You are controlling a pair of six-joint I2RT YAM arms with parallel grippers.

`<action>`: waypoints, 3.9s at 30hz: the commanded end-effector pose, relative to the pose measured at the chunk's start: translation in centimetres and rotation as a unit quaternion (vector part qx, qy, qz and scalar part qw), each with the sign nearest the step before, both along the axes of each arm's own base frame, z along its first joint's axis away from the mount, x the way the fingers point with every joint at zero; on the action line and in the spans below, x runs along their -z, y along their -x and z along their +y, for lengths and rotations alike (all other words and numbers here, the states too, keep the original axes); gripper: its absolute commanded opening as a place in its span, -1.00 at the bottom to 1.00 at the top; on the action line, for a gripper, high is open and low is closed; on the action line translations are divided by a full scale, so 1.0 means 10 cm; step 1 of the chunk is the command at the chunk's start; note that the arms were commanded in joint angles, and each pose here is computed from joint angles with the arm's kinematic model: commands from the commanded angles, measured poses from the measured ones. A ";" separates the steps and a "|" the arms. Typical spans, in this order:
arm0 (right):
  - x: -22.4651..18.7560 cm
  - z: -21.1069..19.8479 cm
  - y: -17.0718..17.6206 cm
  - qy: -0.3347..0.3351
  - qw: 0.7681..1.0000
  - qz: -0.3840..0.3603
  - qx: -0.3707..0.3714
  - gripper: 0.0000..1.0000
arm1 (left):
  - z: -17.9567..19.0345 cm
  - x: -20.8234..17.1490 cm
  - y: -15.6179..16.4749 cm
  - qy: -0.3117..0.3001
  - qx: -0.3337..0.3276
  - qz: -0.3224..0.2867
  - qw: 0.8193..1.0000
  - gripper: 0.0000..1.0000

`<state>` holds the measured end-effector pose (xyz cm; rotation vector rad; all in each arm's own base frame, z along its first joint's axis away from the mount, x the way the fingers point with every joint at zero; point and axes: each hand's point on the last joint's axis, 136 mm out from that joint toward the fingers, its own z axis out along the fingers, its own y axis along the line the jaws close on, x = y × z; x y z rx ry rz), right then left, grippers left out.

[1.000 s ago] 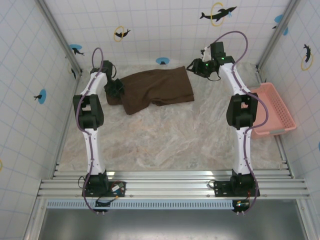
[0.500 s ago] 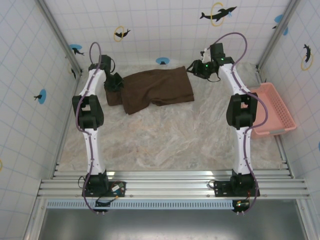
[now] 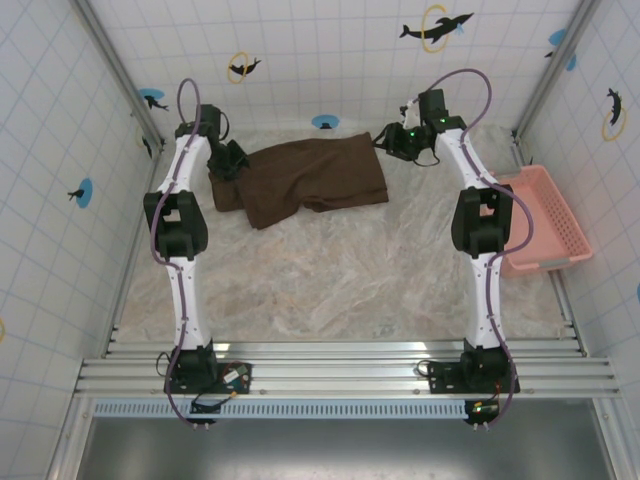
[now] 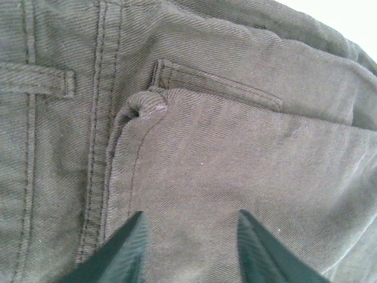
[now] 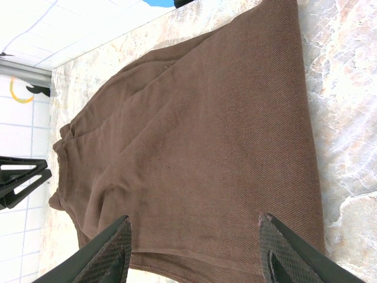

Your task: Roll up the long pants

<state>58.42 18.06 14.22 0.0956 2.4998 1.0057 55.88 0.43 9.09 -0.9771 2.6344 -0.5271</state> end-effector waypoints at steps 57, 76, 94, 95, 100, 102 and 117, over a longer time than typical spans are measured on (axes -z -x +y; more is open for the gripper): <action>0.11 -0.02 -0.01 -0.003 1.000 0.006 0.000 0.18 | 0.09 0.44 0.05 -0.025 -0.005 0.050 0.998 -0.56; 0.18 -0.08 -0.01 0.003 1.000 0.014 0.006 0.18 | 0.35 -0.06 -0.18 -0.061 -0.024 -0.014 0.998 -1.00; 0.70 -0.26 0.26 0.067 0.994 0.090 -0.006 0.24 | 0.86 -0.51 -0.36 -0.019 -0.089 -0.090 0.992 -1.00; 0.72 -0.25 0.28 0.065 0.993 0.094 -0.008 0.24 | 0.90 -0.42 -0.34 -0.016 -0.092 -0.080 0.992 -1.00; 0.79 -0.15 0.33 0.066 0.992 0.105 -0.019 0.27 | 0.89 -0.06 -0.26 0.014 -0.080 -0.042 0.996 -0.28; 0.80 -0.10 0.35 0.062 0.992 0.109 -0.026 0.28 | 0.80 0.04 -0.23 0.034 -0.069 -0.032 0.997 0.15; 0.78 0.09 0.41 0.067 0.990 0.112 -0.045 0.28 | -0.36 0.18 0.61 0.053 0.080 0.033 0.995 0.21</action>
